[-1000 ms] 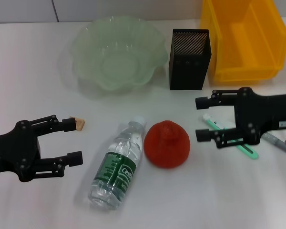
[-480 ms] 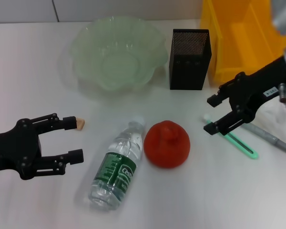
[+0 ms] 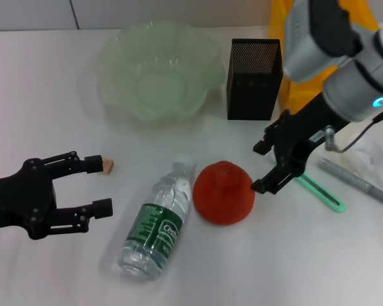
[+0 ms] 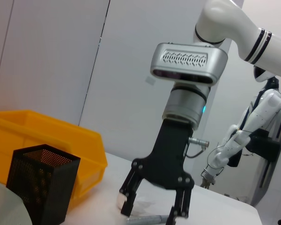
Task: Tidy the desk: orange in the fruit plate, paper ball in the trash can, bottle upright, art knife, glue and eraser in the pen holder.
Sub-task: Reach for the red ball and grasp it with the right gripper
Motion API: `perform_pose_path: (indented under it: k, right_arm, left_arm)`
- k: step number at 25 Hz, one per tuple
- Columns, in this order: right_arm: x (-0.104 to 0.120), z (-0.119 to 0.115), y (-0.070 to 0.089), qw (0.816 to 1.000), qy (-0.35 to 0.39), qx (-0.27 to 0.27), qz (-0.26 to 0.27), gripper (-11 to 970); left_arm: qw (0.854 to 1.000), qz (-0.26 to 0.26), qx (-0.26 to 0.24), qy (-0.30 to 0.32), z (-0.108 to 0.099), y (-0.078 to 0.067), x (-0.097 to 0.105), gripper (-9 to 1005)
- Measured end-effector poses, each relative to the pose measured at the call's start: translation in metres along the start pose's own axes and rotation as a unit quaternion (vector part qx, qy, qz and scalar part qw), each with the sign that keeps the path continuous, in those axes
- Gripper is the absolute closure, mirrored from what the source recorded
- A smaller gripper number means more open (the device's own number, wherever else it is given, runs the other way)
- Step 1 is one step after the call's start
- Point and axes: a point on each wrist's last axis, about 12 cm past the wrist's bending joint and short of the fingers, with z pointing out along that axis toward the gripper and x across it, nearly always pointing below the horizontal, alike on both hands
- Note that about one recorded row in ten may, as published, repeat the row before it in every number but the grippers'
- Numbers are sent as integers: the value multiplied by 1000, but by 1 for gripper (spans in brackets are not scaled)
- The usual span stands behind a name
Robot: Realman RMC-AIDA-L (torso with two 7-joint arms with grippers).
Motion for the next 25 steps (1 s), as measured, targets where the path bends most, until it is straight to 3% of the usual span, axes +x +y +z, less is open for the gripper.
perform_pose_path:
  k: [8,10,21,25]
  right_arm:
    - [-9,24,3,1000,-2,-10,-11,219]
    - [-9,29,2,1000,0,-7,-7,402]
    - [-8,35,2,1000,-1,-12,-2,652]
    - [-9,35,2,1000,0,-12,-3,800]
  left_arm:
    - [1000,0,-4,1,0,1,0,154]
    - [1000,-1,-4,1,0,1,0,154]
    - [1000,-5,-6,0,-1,-1,3,154]
    - [1000,-6,-5,-1,0,-1,3,154]
